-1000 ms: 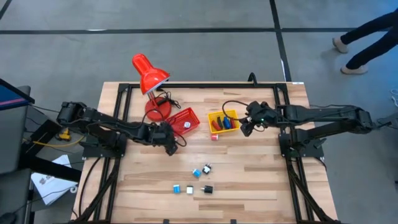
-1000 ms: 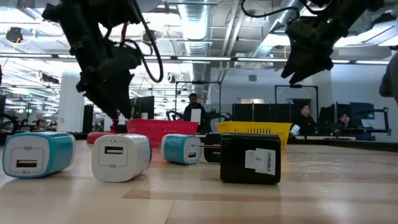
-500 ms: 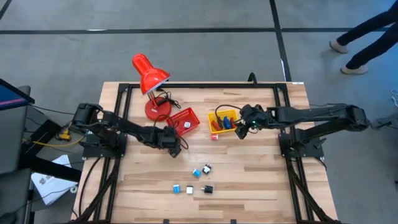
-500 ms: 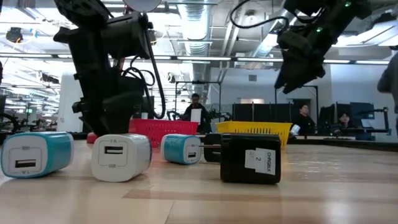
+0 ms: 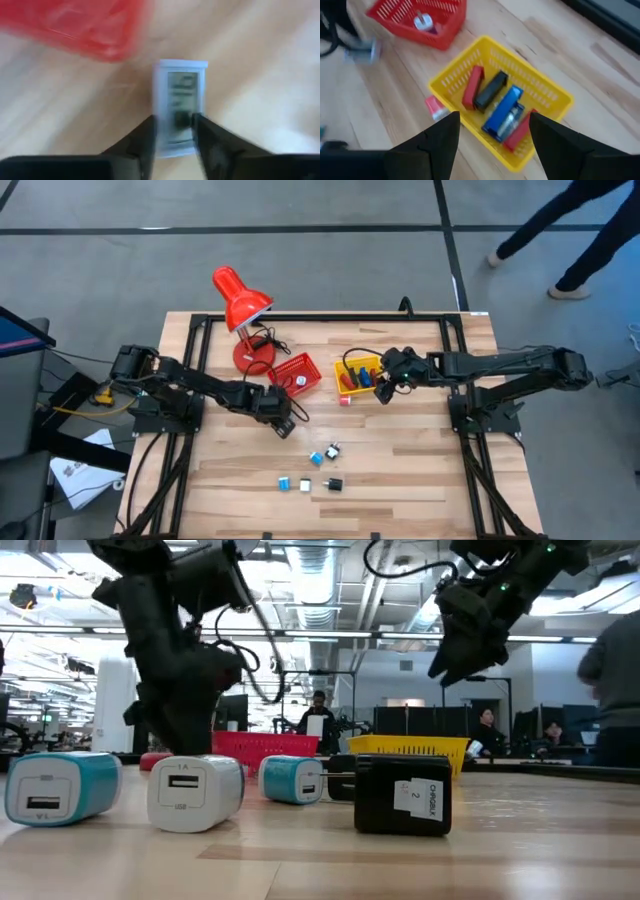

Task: Pick & Place Office items
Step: Put the white digital timer into the yellow bin

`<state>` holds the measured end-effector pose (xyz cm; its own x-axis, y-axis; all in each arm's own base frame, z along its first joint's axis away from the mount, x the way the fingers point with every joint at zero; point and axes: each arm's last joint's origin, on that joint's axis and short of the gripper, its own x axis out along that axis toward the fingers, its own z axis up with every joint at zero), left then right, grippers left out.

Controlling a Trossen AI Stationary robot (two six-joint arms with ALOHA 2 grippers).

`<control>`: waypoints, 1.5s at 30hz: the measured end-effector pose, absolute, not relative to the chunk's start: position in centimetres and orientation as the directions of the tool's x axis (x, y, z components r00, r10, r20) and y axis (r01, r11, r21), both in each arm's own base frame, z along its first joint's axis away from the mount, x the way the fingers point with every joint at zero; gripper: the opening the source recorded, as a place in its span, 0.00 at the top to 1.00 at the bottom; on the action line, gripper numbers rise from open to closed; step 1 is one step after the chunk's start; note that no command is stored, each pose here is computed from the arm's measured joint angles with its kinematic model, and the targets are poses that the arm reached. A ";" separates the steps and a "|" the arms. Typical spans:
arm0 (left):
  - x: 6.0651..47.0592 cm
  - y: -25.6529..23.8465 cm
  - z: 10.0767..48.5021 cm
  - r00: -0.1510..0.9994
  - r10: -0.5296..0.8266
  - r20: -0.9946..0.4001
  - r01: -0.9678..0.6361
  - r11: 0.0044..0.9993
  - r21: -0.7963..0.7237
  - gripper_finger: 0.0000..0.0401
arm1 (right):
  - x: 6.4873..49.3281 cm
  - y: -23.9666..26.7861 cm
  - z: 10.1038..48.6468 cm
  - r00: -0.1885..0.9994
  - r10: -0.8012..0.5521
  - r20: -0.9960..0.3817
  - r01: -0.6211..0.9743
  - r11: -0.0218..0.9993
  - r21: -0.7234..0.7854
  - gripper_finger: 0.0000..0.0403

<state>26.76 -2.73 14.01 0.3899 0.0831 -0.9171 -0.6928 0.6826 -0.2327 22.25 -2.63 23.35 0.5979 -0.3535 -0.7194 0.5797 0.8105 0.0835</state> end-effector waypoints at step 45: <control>28.4 -6.3 20.2 0.799 -0.165 -0.578 -0.095 0.915 -0.392 0.14 | 23.8 -2.1 25.0 0.760 -0.327 -0.562 0.353 0.933 -0.066 0.42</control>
